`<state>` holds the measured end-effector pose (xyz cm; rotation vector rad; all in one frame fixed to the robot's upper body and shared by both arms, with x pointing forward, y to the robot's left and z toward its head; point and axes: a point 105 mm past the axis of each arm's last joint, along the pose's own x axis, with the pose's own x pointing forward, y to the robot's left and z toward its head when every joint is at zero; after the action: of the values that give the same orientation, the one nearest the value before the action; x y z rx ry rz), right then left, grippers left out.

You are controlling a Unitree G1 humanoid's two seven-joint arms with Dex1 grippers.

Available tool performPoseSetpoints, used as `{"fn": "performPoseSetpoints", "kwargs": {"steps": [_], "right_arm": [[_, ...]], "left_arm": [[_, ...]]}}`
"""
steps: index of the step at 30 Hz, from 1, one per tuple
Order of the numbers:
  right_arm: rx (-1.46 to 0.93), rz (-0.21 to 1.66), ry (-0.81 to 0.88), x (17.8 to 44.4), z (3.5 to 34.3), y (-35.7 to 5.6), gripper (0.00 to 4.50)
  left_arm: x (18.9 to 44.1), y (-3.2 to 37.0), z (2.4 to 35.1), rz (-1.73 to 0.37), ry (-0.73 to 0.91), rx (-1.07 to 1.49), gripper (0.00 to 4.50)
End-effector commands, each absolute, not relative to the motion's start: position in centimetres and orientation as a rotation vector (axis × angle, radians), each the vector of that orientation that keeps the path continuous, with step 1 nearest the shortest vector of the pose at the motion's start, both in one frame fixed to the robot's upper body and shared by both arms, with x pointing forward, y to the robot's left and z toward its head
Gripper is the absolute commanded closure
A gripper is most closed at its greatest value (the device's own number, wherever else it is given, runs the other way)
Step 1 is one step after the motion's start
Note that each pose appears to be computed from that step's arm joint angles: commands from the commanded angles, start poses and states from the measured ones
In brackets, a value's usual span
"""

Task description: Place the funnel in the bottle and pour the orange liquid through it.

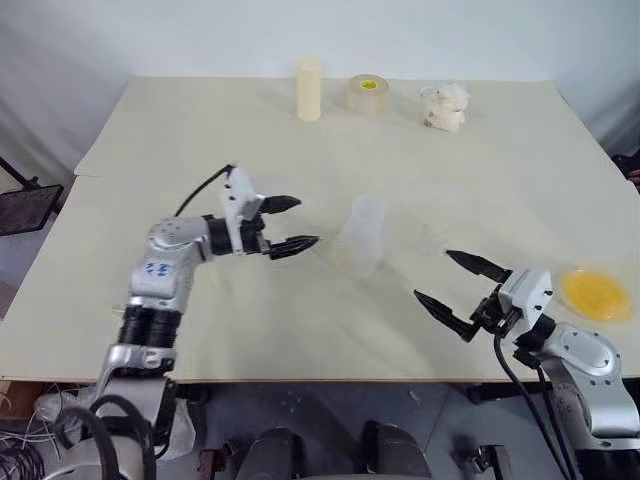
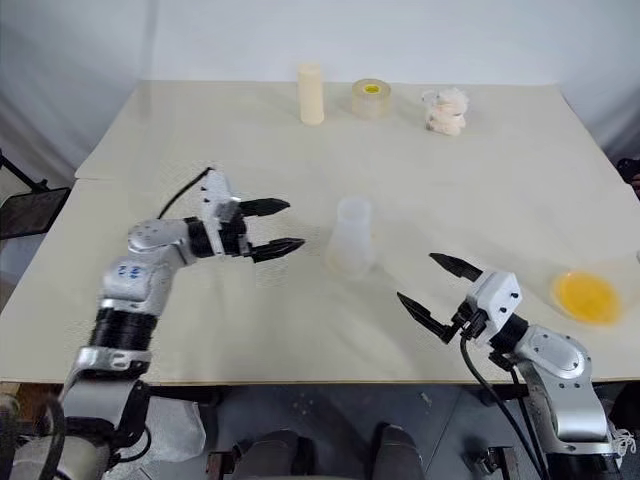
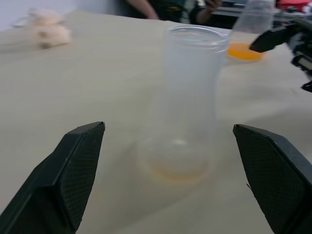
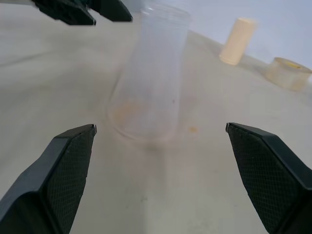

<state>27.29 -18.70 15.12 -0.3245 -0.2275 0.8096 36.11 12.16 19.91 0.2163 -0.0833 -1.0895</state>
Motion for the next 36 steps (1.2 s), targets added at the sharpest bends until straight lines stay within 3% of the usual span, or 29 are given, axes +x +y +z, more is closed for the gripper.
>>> {"fn": "performPoseSetpoints", "kwargs": {"steps": [1,8,13,19,24,28,36], "right_arm": [[-0.319,0.891,-0.235,27.1,15.9,-18.5,0.0],[-0.278,1.061,-0.191,27.6,15.6,-17.3,0.0],[-0.265,1.11,-0.193,28.5,15.8,-16.8,0.0],[-0.238,1.206,-0.179,29.5,15.5,-15.7,0.0],[-0.227,1.247,-0.177,29.8,15.4,-15.0,0.0],[-0.222,1.266,-0.183,30.0,15.4,-14.5,0.0],[-0.217,1.265,-0.192,30.1,15.3,-14.1,0.0]], "left_arm": [[34.3,15.6,22.1,-0.922,-0.159,0.213,0.02],[29.1,22.9,21.0,-0.595,-0.119,0.183,0.02],[25.7,25.7,20.3,-0.446,-0.123,0.162,0.02],[17.2,31.7,17.4,-0.131,0.003,0.192,0.02],[13.6,34.8,16.5,0.019,0.047,0.2,0.02],[13.5,34.9,15.8,0.042,0.065,0.232,0.02],[18.2,33.6,15.5,0.0,0.129,0.382,0.02]]}}
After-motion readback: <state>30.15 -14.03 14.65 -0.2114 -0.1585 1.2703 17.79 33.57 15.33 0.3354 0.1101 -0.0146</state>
